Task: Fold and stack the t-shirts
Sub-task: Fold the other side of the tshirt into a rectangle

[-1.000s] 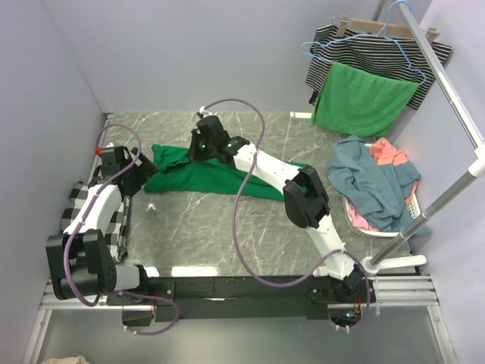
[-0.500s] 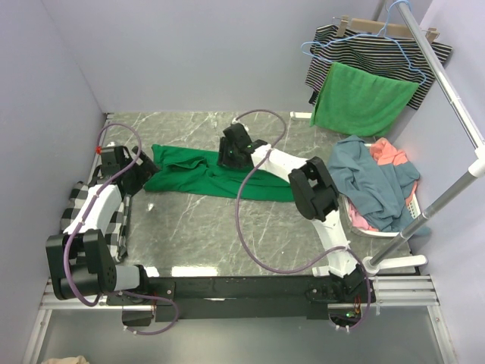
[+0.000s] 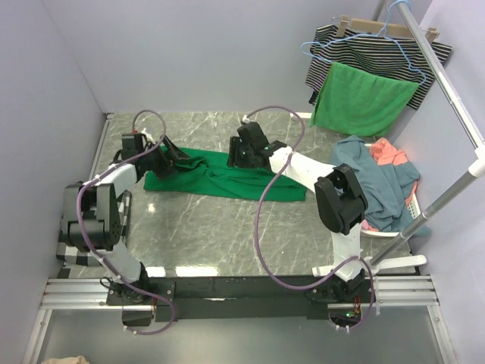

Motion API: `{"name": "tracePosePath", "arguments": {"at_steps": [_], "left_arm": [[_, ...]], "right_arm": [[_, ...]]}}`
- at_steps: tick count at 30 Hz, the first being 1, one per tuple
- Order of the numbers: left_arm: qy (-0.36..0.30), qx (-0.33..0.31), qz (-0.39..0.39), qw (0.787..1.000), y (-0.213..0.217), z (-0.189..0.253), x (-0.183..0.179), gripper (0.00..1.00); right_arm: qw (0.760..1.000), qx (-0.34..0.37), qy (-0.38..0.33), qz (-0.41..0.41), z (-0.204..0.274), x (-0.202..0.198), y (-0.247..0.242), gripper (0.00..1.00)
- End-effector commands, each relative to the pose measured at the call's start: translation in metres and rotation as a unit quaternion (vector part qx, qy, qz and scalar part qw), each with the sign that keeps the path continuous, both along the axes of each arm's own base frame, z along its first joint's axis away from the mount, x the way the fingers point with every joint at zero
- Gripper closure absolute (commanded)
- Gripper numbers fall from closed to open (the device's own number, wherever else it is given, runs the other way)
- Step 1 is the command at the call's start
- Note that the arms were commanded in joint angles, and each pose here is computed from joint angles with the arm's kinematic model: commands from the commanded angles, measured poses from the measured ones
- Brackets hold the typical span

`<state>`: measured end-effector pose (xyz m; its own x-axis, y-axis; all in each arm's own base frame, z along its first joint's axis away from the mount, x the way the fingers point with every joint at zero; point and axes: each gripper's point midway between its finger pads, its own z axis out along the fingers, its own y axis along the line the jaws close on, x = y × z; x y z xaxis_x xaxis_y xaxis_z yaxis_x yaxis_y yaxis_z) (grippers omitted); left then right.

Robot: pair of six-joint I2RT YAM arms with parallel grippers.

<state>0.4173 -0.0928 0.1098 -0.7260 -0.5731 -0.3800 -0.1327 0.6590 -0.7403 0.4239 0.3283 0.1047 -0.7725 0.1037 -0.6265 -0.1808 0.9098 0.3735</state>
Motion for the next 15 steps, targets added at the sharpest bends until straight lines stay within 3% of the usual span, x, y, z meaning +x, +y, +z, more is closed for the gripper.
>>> {"name": "tracePosePath", "arguments": {"at_steps": [1, 15], "left_arm": [[-0.066, -0.025, -0.029, 0.997, -0.018, 0.028, 0.03, 0.1], [-0.079, 0.018, 0.01, 0.997, -0.008, -0.003, 0.114, 0.12]], "right_arm": [[1.0, -0.008, -0.001, 0.0, 0.003, -0.009, -0.018, 0.39], [0.999, -0.023, 0.021, -0.013, -0.011, -0.031, -0.05, 0.39]]}}
